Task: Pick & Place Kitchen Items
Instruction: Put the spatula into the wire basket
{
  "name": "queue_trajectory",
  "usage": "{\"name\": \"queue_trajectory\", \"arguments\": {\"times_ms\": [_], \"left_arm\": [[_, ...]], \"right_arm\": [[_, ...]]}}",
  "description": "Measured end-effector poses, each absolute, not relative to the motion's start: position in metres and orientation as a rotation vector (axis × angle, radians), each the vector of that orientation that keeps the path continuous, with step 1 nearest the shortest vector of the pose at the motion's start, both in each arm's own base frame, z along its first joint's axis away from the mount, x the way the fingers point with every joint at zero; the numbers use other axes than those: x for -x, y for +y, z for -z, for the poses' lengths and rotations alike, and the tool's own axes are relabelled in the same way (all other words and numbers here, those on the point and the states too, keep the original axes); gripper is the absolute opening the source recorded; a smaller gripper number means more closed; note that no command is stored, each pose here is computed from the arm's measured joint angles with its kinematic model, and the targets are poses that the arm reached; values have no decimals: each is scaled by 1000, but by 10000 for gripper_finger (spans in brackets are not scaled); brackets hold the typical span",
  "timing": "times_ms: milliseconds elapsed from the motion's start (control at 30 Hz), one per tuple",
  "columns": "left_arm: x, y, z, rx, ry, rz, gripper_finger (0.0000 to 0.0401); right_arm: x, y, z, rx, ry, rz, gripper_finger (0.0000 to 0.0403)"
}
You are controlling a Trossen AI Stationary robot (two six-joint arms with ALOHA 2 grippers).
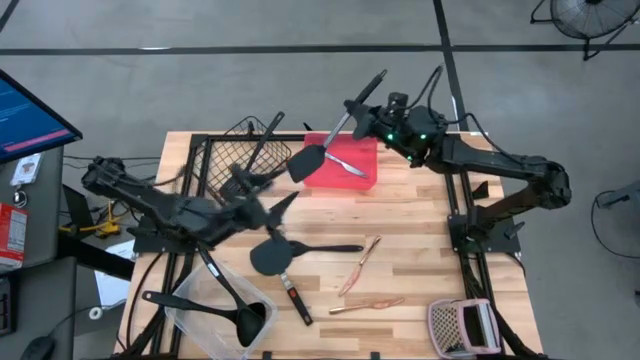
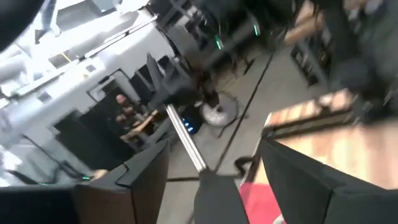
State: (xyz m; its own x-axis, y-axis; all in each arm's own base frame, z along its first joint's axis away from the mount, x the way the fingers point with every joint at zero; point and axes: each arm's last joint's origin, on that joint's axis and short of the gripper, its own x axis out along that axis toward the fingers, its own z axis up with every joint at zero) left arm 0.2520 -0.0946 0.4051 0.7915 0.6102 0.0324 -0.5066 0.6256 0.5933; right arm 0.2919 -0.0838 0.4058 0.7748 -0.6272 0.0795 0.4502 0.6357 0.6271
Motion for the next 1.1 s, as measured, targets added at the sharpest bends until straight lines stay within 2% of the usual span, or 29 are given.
{"name": "queue_trajectory", "arguments": {"times_ms": [200, 367, 500, 800, 967, 1100], "left_arm": [[-202, -99, -436, -392, 22, -576, 241], [-160, -94, -457, -240, -84, -492, 228], [-138, -88, -467, -167, -130, -442, 219], [-126, -86, -469, -132, -116, -466, 209], [-125, -87, -468, -136, -103, -477, 207], [-125, -87, -468, -139, -102, -478, 206]], "right_arm": [[-334, -95, -379, -486, -319, 616, 57], [-381, -121, -341, -457, -451, 434, 57], [-415, -144, -323, -441, -493, 391, 57], [-492, -160, -299, -369, -269, 264, 56], [-505, -163, -300, -331, -112, 275, 56], [-505, -161, -302, -277, -107, 328, 56]]}}
